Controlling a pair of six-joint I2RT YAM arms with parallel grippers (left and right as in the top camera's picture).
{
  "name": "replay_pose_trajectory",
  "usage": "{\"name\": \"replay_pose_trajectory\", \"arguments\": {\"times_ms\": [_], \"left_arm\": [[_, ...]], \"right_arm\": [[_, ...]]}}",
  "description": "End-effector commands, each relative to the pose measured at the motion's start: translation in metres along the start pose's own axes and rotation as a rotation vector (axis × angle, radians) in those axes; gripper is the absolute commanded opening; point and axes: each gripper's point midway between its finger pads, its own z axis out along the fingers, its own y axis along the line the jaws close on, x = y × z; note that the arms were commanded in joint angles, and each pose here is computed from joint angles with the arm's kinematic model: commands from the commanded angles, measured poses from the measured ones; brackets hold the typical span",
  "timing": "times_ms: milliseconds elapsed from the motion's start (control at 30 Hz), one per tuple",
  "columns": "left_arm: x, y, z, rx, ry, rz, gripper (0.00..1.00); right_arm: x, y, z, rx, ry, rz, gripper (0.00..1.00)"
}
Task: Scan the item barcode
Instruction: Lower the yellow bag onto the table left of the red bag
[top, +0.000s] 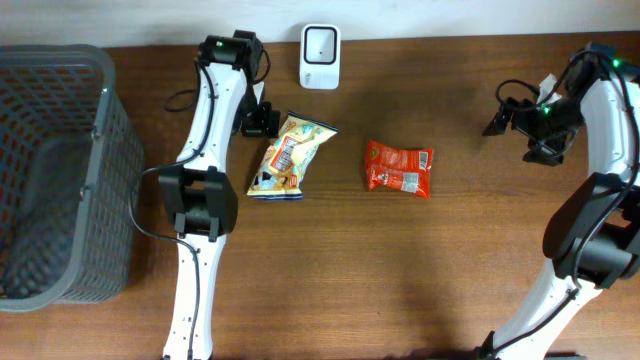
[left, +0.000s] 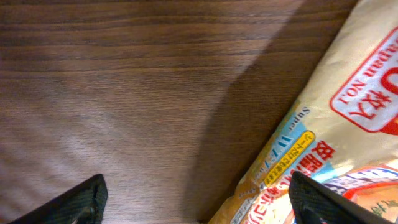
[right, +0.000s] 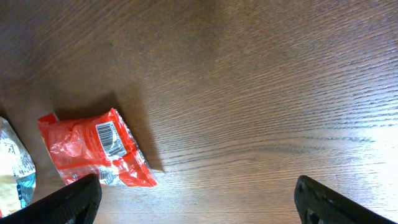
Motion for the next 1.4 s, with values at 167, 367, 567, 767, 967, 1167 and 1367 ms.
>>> {"name": "replay_pose_trajectory", "arguments": {"times_ms": [167,367,567,767,967,1167,1367], "left_arm": [[0.028,-0.045,0.039,0.222,0.161,0.096,0.0],[-0.013,0.066,-0.043,-0.397,-0.14,-0.107,0.0],[-0.023,0.078,-0.105,-0.909,-0.383,-0.194,0.25],[-0.011,-0.047,-0.1,-0.882,-0.468,0.073,0.24],[0.049,-0.207,-0.022,-0.009,-0.143,0.425,0.99],[0.077,-0.261,-0.025,0.306,-0.049,0.456,1.0],[0.04,-0.21,-0.029,0.105,-0.153,0.395,0.63]], "right_arm": [[-0.001,0.003,-0.005,0.003,-0.015,-0.005,0.99],[-0.001,0.003,-0.005,0.004,-0.015,-0.005,0.99],[-0.001,0.003,-0.005,0.003,-0.015,-0.005,0.99],[-0.001,0.003,-0.005,0.004,-0.015,-0.005,0.99],[-0.001,0.003,-0.005,0.004,-0.015,-0.005,0.99],[-0.001,0.003,-0.005,0.003,-0.015,-0.005,0.99],[-0.001,0.003,-0.005,0.004,-0.015,-0.005,0.99]]}}
